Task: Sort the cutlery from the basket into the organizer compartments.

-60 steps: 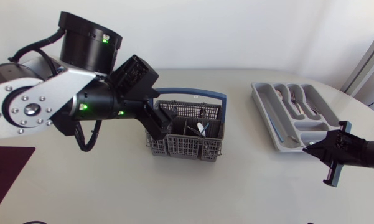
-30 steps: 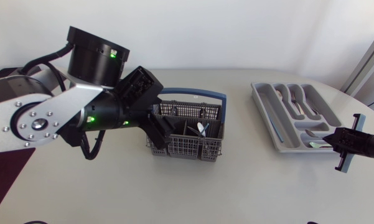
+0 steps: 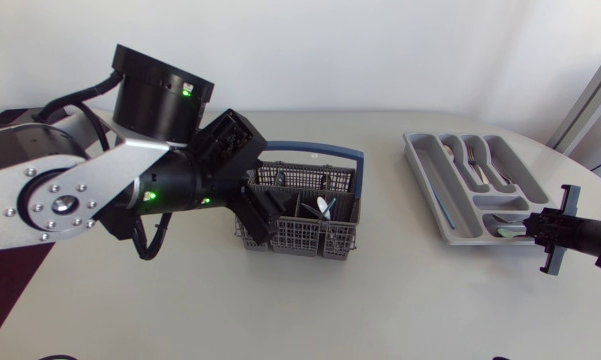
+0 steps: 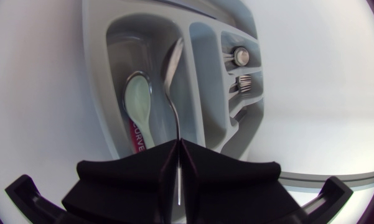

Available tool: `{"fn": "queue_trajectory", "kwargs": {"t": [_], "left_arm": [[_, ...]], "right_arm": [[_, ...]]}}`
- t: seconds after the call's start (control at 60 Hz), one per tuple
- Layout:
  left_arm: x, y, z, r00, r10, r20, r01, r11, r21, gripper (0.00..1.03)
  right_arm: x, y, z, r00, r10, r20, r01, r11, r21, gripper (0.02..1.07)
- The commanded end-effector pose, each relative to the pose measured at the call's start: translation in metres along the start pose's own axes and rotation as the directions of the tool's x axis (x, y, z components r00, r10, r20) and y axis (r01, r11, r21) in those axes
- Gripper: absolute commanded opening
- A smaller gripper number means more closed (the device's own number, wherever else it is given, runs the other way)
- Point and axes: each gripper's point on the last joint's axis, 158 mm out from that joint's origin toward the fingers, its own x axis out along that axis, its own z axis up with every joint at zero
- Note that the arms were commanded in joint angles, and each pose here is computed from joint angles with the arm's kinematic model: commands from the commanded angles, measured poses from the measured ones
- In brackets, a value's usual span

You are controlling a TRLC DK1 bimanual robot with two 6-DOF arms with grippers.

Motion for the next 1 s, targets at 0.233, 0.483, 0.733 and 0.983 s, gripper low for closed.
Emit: {"fn": "queue_trajectory", "kwargs": {"t": [0.233,0.483,0.733,0.983], "left_arm": [[0.008,-0.016,-0.016,0.999,-0.027,-0.039,0.028,0.999,0.024,0.86],[0.011,-0.02,-0.015,0.998,-0.037,-0.045,0.038,0.999,0.029,0.86],[0.017,-0.038,-0.017,0.997,-0.068,-0.039,0.072,0.99,0.122,0.86],[0.025,-0.062,-0.012,0.995,-0.096,0.021,0.086,0.955,0.284,0.86]], "right_arm": [[0.007,0.015,-0.005,0.999,-0.023,-0.036,0.02,0.997,-0.081,0.58],[-0.023,-0.01,-0.014,0.994,-0.092,-0.058,0.089,0.995,-0.039,1.01],[-0.056,-0.015,-0.001,0.997,-0.082,0.001,0.082,0.994,0.069,1.02],[-0.075,0.004,0.028,0.996,-0.072,0.052,0.065,0.99,0.124,1.02]]}}
